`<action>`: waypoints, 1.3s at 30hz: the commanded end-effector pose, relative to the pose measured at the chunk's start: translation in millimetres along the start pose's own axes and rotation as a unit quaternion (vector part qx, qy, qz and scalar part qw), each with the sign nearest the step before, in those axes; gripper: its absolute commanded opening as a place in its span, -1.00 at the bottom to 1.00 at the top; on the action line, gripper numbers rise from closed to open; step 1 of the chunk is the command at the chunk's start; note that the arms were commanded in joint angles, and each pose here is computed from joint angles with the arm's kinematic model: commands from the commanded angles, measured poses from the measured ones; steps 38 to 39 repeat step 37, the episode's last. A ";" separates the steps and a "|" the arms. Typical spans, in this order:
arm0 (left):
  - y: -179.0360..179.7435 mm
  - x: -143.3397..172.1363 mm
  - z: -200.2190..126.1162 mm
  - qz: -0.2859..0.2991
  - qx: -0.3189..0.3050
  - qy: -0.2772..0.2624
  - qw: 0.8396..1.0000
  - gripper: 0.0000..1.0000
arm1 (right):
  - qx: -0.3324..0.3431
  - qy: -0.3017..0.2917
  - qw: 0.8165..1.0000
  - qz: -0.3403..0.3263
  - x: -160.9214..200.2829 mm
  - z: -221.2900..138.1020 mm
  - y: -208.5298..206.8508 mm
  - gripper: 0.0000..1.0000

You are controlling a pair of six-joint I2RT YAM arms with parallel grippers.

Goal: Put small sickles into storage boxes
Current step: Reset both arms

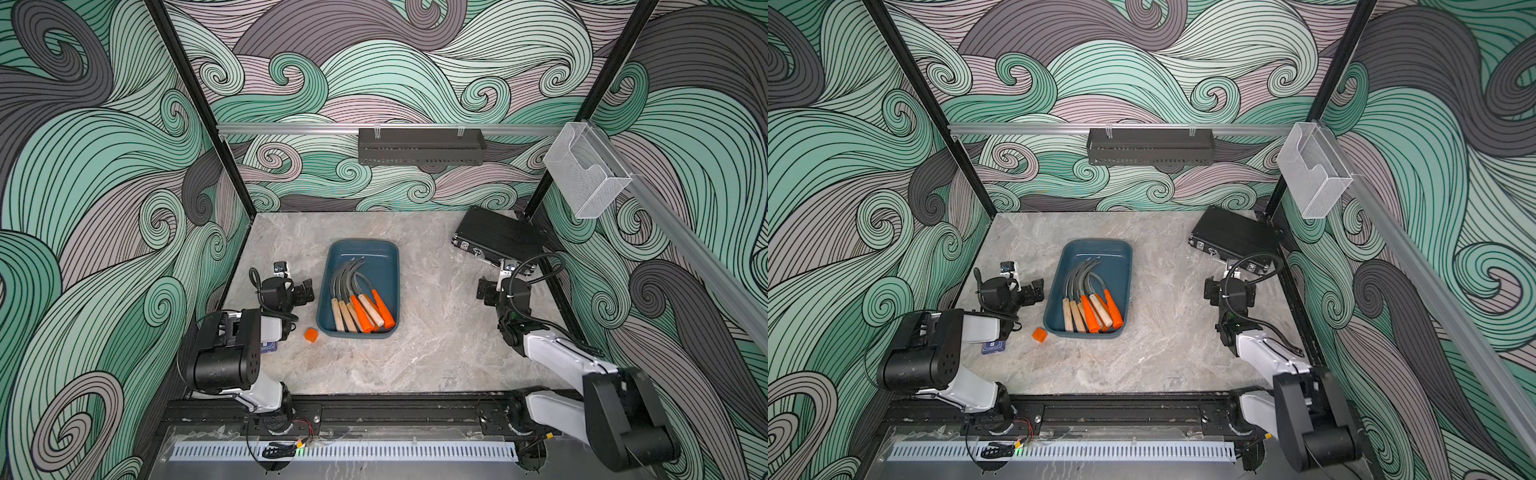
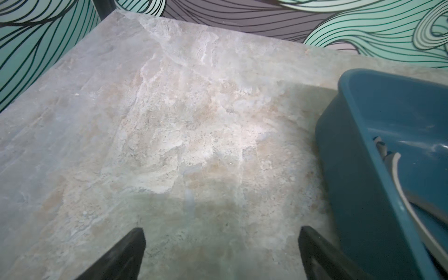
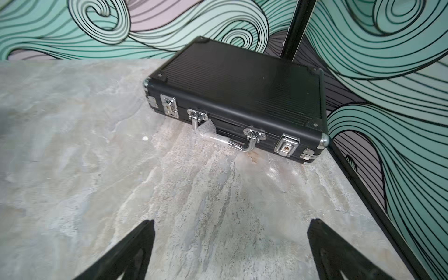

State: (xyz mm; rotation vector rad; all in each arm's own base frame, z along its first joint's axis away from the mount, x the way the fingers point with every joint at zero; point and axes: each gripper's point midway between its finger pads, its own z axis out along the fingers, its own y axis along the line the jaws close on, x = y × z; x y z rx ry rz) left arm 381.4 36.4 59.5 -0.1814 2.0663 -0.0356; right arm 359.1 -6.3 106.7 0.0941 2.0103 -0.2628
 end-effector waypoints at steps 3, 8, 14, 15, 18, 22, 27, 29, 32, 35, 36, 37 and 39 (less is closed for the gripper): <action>2.5 -29.7 -0.6 0.009 -0.015 -0.037 0.999 0.97 | -0.024 -0.060 0.998 -0.018 -23.0 23.1 11.2 0.98; 2.6 -31.0 0.4 0.010 -0.022 -0.032 0.999 0.97 | -0.074 -0.061 0.995 0.020 -5.8 40.2 10.1 0.98; -11.8 -29.6 4.6 0.035 0.011 -0.018 0.999 0.97 | -0.075 -0.053 0.996 0.018 -6.3 39.0 10.2 0.98; -11.8 -29.7 4.8 0.035 0.011 -0.019 0.999 0.97 | -0.075 -0.052 0.996 0.018 -5.6 39.0 10.5 0.99; -11.8 -29.9 5.0 0.035 0.011 -0.018 0.999 0.97 | -0.075 -0.058 0.995 0.018 -6.7 38.6 10.8 0.98; -11.8 -29.8 5.0 0.035 0.011 -0.018 0.999 0.97 | -0.076 -0.062 0.995 0.009 -7.3 37.5 14.4 0.98; -11.8 -29.8 4.8 0.035 0.011 -0.018 0.999 0.97 | -0.075 -0.061 0.995 0.009 -7.4 37.7 14.2 0.98; -11.8 -29.7 4.9 0.035 0.011 -0.018 0.999 0.97 | -0.075 -0.061 0.995 0.009 -6.7 37.7 14.1 0.98; -11.7 -29.9 5.0 0.036 0.011 -0.018 0.999 0.97 | -0.079 -0.058 0.995 0.008 -7.0 39.1 15.6 0.98; -11.7 -30.0 5.1 0.035 0.011 -0.018 0.999 0.97 | -0.087 -0.055 0.995 0.012 -6.6 39.7 15.9 0.98; -11.7 -29.9 5.2 0.035 0.011 -0.018 0.999 0.97 | -0.086 -0.057 0.995 0.012 -7.0 38.8 15.0 0.98; -11.6 -29.9 4.9 0.035 0.011 -0.018 0.999 0.97 | -0.085 -0.058 0.995 0.013 -7.0 38.9 14.9 0.99; -11.6 -29.9 4.9 0.035 0.011 -0.018 0.999 0.97 | -0.085 -0.058 0.995 0.013 -7.0 38.9 14.9 0.99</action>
